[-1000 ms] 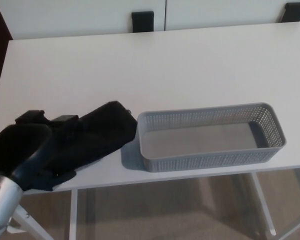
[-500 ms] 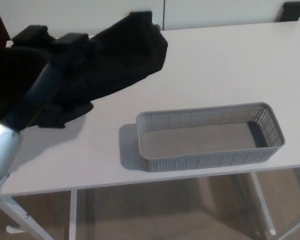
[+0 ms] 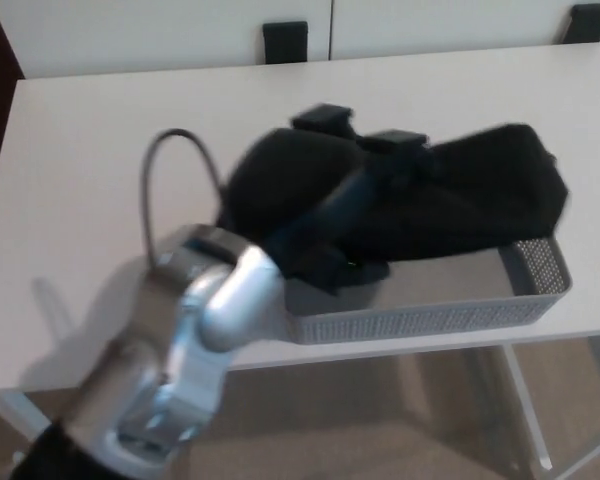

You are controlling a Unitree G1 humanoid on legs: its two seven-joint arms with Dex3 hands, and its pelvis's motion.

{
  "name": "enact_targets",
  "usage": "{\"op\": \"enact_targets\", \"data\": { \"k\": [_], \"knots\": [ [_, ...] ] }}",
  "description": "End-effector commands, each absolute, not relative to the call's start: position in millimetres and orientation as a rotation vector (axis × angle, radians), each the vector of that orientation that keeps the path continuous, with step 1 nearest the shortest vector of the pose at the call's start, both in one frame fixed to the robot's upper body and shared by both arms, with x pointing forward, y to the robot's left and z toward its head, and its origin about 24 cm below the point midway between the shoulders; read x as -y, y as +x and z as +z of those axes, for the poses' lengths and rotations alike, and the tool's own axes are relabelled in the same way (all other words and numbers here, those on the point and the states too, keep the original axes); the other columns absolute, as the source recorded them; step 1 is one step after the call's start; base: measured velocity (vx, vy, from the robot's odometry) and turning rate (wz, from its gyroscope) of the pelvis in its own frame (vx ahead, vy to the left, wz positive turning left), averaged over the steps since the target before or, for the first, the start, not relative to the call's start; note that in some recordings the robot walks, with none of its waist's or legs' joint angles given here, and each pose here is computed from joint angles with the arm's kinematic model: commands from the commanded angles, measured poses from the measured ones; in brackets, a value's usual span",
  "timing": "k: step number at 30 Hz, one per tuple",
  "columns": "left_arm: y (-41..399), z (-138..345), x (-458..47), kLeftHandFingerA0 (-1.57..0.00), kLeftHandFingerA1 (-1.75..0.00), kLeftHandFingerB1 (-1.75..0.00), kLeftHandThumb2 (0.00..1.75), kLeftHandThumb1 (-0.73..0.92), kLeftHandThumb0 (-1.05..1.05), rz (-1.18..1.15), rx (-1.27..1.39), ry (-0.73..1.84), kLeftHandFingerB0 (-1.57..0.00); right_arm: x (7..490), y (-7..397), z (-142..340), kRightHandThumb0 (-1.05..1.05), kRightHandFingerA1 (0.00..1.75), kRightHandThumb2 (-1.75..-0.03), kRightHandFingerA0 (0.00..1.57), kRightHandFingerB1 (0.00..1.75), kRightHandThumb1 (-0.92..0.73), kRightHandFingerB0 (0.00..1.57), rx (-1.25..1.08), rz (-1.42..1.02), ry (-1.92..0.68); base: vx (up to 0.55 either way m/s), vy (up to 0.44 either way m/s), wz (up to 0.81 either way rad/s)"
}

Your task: The robot walk towards a table in front and pick up a black pencil case on the left hand side and put the pencil case into a small container on the right hand side

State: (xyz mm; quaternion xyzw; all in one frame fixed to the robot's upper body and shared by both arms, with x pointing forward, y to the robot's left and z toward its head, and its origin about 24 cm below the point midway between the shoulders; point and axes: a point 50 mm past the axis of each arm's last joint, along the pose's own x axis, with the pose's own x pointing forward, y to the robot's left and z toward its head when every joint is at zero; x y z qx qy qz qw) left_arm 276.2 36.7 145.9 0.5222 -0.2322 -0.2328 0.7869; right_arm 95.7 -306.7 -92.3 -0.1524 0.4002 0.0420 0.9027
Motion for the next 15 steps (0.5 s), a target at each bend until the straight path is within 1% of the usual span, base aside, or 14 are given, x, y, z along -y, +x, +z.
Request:
{"op": "enact_targets", "data": {
  "k": [1,2,4,5,7,8,9,10,11,12,13,14,15],
  "knots": [
    [287,131,-22,-0.82,-1.5,-0.51,0.59,0.65,-0.08,-0.452,0.477,1.187,-0.65,305,97,-92,-0.7,0.41,-0.91,0.01,0.34,-0.56,0.03,-0.826,0.086,-0.316,0.0,0.0,0.0],
    [289,126,-20,-0.81,-1.51,-0.49,0.6,0.67,-0.09,-0.453,0.444,1.191,-0.6,304,97,-91,-0.7,0.4,-0.91,0.0,0.34,-0.57,0.03,-0.822,0.093,-0.317,0.0,0.0,0.0],
    [290,125,-19,-0.81,-1.51,-0.49,0.6,0.67,-0.09,-0.451,0.442,1.192,-0.6,304,97,-91,-0.7,0.4,-0.91,0.0,0.34,-0.57,0.03,-0.822,0.094,-0.317,0.0,0.0,0.0],
    [291,121,-19,-0.82,-1.44,-0.5,0.61,0.68,-0.12,-0.452,0.434,1.201,-0.62,303,97,-91,-0.68,0.4,-0.92,0.02,0.32,-0.57,0.01,-0.823,0.097,-0.317,0.0,0.0,0.0],
    [295,114,-18,-0.84,-1.43,-0.49,0.61,0.68,-0.13,-0.453,0.421,1.218,-0.61,303,98,-90,-0.68,0.4,-0.92,0.02,0.32,-0.56,0.02,-0.819,0.102,-0.322,0.0,0.0,0.0],
    [295,113,-18,-0.82,-1.44,-0.51,0.61,0.69,-0.12,-0.451,0.414,1.218,-0.63,303,99,-90,-0.65,0.37,-0.94,0.0,0.32,-0.57,0.04,-0.819,0.11,-0.334,0.0,0.0,0.0],
    [296,111,-18,-0.81,-1.45,-0.51,0.61,0.7,-0.12,-0.449,0.407,1.22,-0.65,304,99,-90,-0.68,0.39,-0.92,0.0,0.31,-0.56,0.07,-0.819,0.113,-0.347,0.0,0.0,0.0],
    [297,110,-18,-0.81,-1.45,-0.51,0.61,0.7,-0.12,-0.446,0.401,1.223,-0.65,304,100,-90,-0.68,0.39,-0.92,0.0,0.31,-0.56,0.07,-0.819,0.113,-0.358,0.0,0.0,0.0],
    [298,109,-18,-0.82,-1.41,-0.48,0.6,0.71,-0.11,-0.445,0.391,1.223,-0.64,304,100,-89,-0.65,0.29,-0.67,0.1,0.21,-0.76,0.11,-0.82,0.109,-0.356,0.0,0.0,0.0],
    [298,107,-20,-0.77,-0.86,-0.35,0.58,0.61,-0.28,-0.446,0.356,1.248,-0.38,304,100,-89,-0.66,0.37,-0.93,0.0,0.31,-0.57,0.03,-0.817,0.111,-0.354,0.0,0.0,0.0],
    [299,106,-21,-0.5,-0.54,-0.36,0.7,0.48,-0.52,-0.448,0.317,1.274,-0.16,304,102,-88,-0.66,0.37,-0.93,0.0,0.31,-0.57,0.03,-0.811,0.111,-0.351,0.0,0.0,0.0],
    [302,105,-22,-0.16,-0.42,-0.24,0.72,0.45,-0.62,-0.447,0.259,1.316,-0.05,304,104,-87,-0.68,0.36,-0.93,0.0,0.3,-0.58,0.02,-0.806,0.112,-0.349,0.0,0.0,0.0],
    [302,104,-23,-0.16,-0.42,-0.24,0.72,0.45,-0.62,-0.442,0.228,1.344,-0.05,304,105,-87,-0.68,0.36,-0.93,0.0,0.3,-0.58,0.02,-0.808,0.113,-0.351,0.0,0.0,0.0]
  ]
}}
